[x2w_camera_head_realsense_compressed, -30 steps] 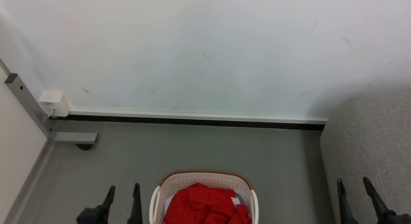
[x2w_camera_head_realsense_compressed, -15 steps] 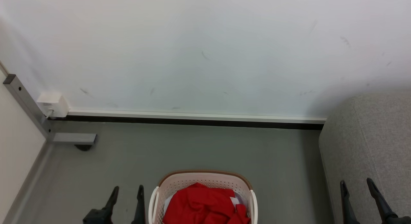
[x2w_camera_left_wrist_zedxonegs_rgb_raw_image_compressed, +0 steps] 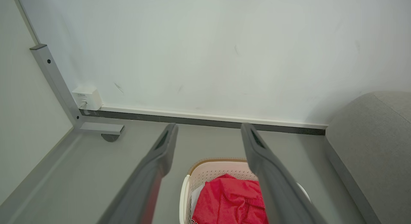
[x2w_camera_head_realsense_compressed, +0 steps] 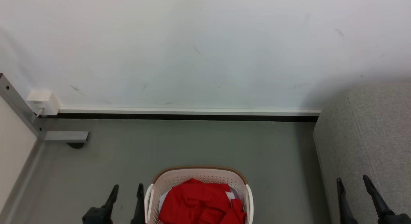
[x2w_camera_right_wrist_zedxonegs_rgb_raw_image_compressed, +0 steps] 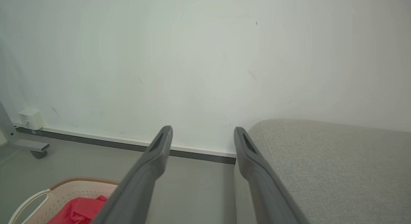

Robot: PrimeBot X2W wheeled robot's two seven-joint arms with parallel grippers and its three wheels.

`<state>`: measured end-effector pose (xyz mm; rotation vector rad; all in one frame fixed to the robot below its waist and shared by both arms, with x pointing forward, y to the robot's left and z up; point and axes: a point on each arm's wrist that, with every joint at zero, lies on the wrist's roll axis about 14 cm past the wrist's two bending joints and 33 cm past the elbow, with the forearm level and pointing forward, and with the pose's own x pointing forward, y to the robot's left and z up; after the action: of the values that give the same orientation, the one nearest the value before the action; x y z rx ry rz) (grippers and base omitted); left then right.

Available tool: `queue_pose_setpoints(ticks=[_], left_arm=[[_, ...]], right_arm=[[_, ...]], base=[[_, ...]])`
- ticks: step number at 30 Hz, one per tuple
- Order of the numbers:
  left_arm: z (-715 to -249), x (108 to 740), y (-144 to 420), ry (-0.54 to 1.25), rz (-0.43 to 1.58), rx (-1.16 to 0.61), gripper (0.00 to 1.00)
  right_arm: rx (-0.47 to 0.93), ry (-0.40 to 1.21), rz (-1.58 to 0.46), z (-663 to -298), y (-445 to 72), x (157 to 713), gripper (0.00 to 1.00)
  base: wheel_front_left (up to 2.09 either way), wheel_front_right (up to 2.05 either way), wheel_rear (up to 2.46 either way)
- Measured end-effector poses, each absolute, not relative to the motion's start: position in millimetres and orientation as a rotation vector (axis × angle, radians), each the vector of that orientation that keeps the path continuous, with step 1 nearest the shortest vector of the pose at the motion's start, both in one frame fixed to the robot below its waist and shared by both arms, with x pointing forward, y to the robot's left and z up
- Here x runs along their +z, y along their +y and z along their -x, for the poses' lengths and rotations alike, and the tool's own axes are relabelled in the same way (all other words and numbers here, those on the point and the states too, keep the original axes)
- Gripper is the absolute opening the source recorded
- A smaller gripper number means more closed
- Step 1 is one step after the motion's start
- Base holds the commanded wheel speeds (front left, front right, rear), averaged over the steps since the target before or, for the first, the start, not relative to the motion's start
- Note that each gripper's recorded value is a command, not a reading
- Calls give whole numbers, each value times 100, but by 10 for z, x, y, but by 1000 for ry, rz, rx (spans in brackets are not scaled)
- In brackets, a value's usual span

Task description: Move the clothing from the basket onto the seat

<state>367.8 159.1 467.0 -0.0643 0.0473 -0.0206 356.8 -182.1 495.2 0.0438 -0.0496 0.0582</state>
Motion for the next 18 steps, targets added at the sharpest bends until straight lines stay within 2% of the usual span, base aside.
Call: queue_pose_setpoints(ticks=[10, 18], left_arm=[[-4163, 4534, 1150, 83, 60, -175, 100], [-4607, 3803, 666, 271, -58, -361, 100]], right_arm=[[64, -70, -33, -3899, -1822, 5001, 100], [80, -62, -37, -4311, -1791, 4892, 100]], base=[[0, 0, 0], [0, 0, 0]])
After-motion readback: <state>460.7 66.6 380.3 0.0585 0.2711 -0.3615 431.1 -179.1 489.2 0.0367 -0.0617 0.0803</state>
